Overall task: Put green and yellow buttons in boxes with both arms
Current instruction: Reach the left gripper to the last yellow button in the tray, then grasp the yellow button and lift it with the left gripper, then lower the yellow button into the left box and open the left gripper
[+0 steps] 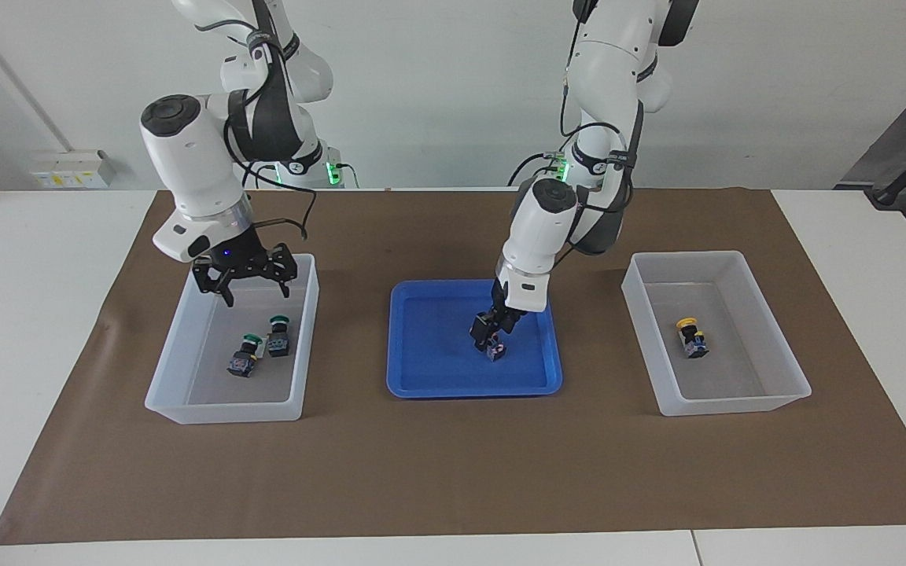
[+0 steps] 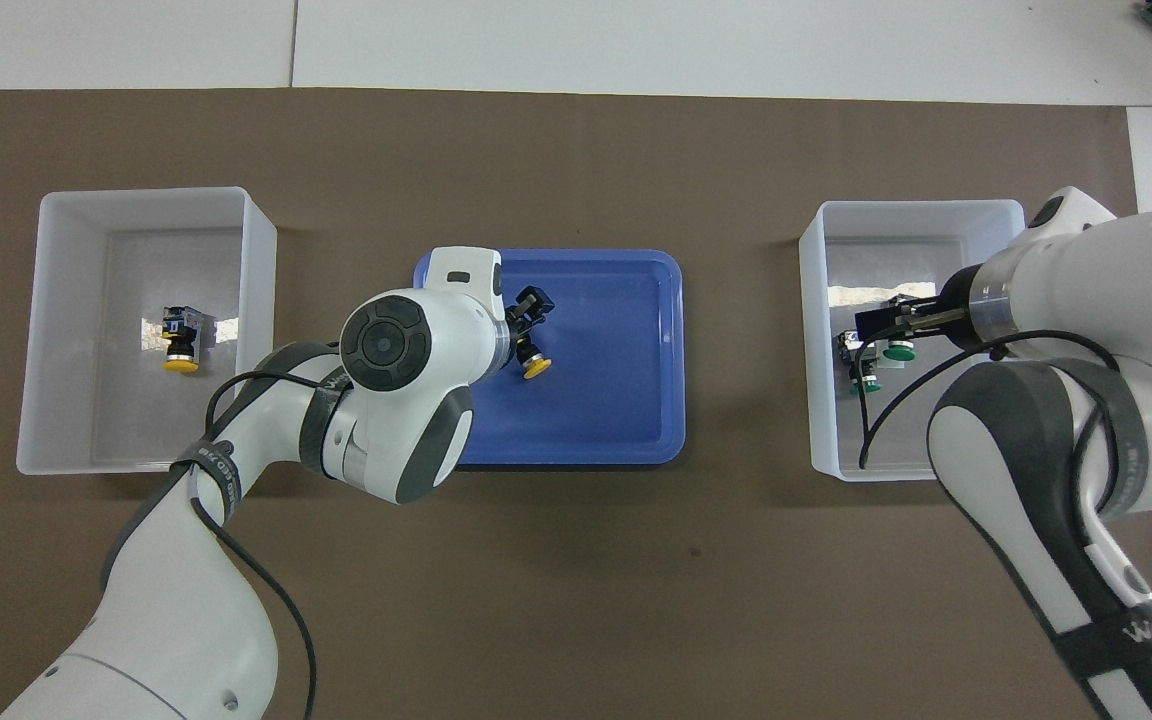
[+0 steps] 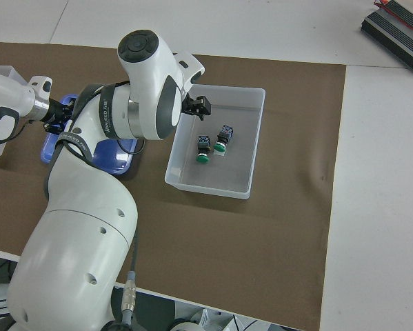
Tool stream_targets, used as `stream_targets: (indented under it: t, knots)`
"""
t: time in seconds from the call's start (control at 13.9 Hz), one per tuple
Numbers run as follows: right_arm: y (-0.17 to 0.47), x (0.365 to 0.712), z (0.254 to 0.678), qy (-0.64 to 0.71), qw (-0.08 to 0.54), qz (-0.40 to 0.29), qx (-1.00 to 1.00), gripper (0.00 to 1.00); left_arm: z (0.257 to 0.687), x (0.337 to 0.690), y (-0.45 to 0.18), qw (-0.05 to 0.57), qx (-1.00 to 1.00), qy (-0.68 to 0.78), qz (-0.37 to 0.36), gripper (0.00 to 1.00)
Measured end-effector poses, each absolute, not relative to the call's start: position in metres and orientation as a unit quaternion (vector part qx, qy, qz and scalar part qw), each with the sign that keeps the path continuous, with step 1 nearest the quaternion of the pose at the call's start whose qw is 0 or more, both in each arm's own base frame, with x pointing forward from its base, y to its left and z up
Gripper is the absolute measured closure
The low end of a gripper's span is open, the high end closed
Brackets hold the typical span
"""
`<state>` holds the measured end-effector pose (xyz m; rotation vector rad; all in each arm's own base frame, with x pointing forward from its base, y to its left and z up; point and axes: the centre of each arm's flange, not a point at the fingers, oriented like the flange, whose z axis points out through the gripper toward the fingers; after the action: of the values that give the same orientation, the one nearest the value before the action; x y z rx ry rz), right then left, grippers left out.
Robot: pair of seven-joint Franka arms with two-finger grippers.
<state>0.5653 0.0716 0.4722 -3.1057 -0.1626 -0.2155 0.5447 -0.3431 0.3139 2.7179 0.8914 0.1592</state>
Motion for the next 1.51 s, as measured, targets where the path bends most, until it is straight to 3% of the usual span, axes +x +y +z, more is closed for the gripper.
stream_targets:
  t: [0.36,0.65,0.86,1.08,1.23,1.51]
  knots:
    - [0.099,0.555,0.544,-0.004,0.006,-0.050,-0.999,0.00,0.303,0.534,-0.348,0.140,0.941,0.303,0.058,0.28]
    - [0.083,0.551,0.602,0.009,0.003,-0.038,-0.999,0.00,0.302,0.526,-0.360,0.141,0.944,0.294,0.057,0.67]
    - [0.066,0.546,0.630,0.023,-0.001,-0.026,-0.999,0.00,0.303,0.526,-0.359,0.140,0.944,0.294,0.056,0.67]
    - [0.053,0.544,0.631,0.030,-0.003,-0.012,-0.999,0.00,0.322,0.543,-0.348,0.122,0.944,0.304,0.041,0.67]
    - [0.053,0.544,0.630,0.028,-0.003,-0.011,-1.000,0.00,0.364,0.575,-0.316,0.115,0.942,0.312,0.036,0.67]
    - [0.053,0.544,0.630,0.029,-0.003,-0.010,-1.000,0.00,0.457,0.619,-0.193,0.092,0.956,0.278,0.024,0.67]
